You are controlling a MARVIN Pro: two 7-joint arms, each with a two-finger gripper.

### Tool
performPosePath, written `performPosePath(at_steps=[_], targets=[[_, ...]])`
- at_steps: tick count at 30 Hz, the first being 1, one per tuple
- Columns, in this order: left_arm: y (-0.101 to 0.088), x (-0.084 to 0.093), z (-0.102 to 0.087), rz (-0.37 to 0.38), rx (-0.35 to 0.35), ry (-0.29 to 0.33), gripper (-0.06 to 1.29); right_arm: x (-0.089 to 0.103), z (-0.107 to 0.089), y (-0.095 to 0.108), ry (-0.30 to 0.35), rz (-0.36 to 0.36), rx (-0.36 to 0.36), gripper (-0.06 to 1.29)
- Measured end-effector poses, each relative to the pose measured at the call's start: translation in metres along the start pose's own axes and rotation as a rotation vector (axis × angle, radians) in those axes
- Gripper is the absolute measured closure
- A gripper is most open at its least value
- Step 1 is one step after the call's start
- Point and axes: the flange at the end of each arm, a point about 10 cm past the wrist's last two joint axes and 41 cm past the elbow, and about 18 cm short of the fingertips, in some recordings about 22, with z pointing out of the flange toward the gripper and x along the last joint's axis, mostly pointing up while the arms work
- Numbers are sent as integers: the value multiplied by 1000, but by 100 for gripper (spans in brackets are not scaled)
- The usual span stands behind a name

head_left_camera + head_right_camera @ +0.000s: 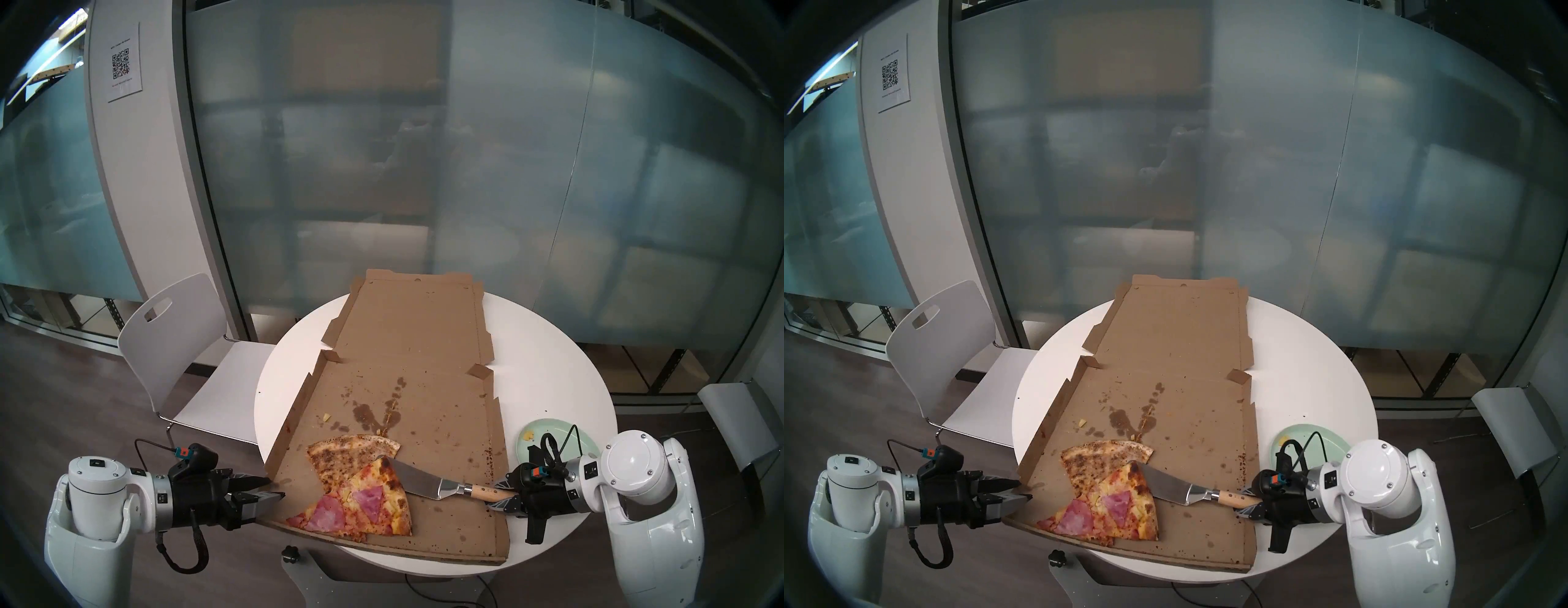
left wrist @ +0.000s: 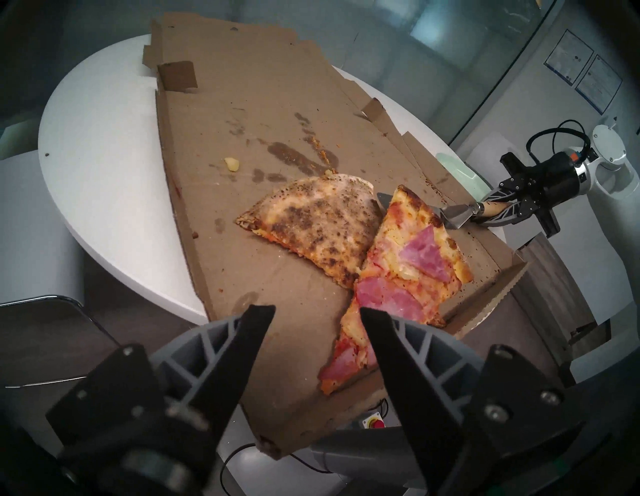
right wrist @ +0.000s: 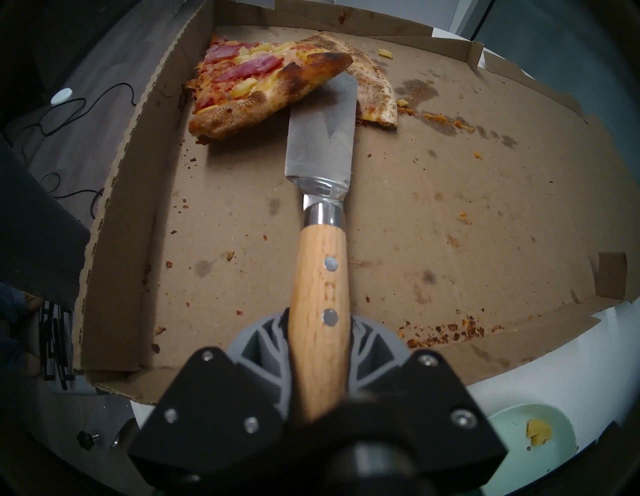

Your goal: Put pizza slice onto the plate

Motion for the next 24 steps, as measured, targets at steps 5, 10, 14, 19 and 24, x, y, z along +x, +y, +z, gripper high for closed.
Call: performPosePath(at_steps=[5, 10, 14, 19, 24], targets=[[-1, -3, -1, -2, 7, -13, 40, 0, 0, -1, 1, 1, 3, 102], [-4, -15, 5, -22, -6, -31, 40, 0, 1, -1, 3, 3, 4, 102], [-5, -22, 10, -25, -10, -42, 40, -1, 1, -2, 3, 3, 6, 102], [-9, -21, 13, -8, 15, -43, 44, -2, 1, -2, 3, 5, 4, 102], [-12, -20, 14, 6, 35, -43, 48, -4, -1, -2, 1, 9, 0, 102]])
